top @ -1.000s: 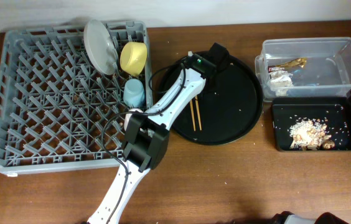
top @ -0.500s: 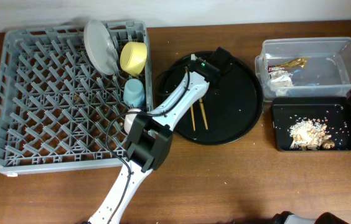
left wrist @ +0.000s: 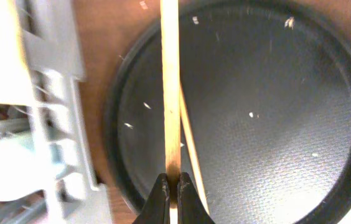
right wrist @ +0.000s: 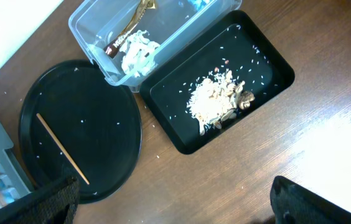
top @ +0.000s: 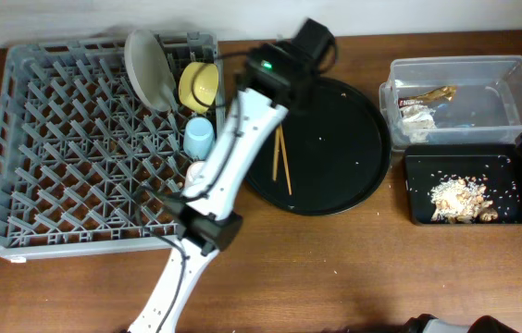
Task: Sort waste into correct bins and load items into the dishwasher rack
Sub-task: 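Place the chopstick upright in the rack with the left gripper, then grasp the second wooden chopstick with the left gripper, then place the second chopstick in the rack with the left gripper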
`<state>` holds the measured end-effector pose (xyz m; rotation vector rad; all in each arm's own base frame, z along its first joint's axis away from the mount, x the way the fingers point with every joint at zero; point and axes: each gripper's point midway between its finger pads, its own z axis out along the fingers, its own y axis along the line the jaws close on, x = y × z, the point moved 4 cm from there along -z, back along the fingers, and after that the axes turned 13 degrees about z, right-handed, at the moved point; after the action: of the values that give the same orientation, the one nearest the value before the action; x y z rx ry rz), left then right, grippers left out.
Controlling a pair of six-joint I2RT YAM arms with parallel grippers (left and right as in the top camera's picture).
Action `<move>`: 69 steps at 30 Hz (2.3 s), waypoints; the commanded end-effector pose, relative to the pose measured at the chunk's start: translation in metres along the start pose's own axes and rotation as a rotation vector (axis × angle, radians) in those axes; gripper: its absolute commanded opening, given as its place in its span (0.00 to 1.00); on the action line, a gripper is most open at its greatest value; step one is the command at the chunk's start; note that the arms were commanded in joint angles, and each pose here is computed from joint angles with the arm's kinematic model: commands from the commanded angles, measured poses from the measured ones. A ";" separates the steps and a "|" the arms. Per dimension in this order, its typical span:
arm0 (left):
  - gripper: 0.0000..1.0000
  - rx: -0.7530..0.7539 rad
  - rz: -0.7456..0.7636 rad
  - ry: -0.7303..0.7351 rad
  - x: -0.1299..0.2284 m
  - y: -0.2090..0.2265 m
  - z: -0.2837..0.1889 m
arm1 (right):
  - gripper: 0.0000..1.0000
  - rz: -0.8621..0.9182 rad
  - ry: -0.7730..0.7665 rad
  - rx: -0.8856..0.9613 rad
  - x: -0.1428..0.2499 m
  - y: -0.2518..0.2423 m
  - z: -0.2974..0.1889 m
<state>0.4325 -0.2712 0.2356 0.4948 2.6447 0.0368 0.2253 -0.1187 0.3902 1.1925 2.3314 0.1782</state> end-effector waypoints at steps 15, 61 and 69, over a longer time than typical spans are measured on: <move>0.00 0.012 -0.141 0.298 0.110 0.186 0.040 | 0.98 0.016 -0.002 -0.003 0.000 -0.001 -0.002; 0.04 -0.070 -0.196 0.129 0.071 -0.037 0.188 | 0.98 0.015 -0.002 -0.003 0.000 -0.001 -0.002; 0.01 -0.063 -0.102 0.093 0.029 -0.006 0.099 | 0.99 0.015 -0.002 -0.003 0.000 -0.001 -0.002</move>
<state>0.4313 -0.2777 0.0615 0.2690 2.8555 0.1704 0.2255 -0.1188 0.3903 1.1914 2.3306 0.1778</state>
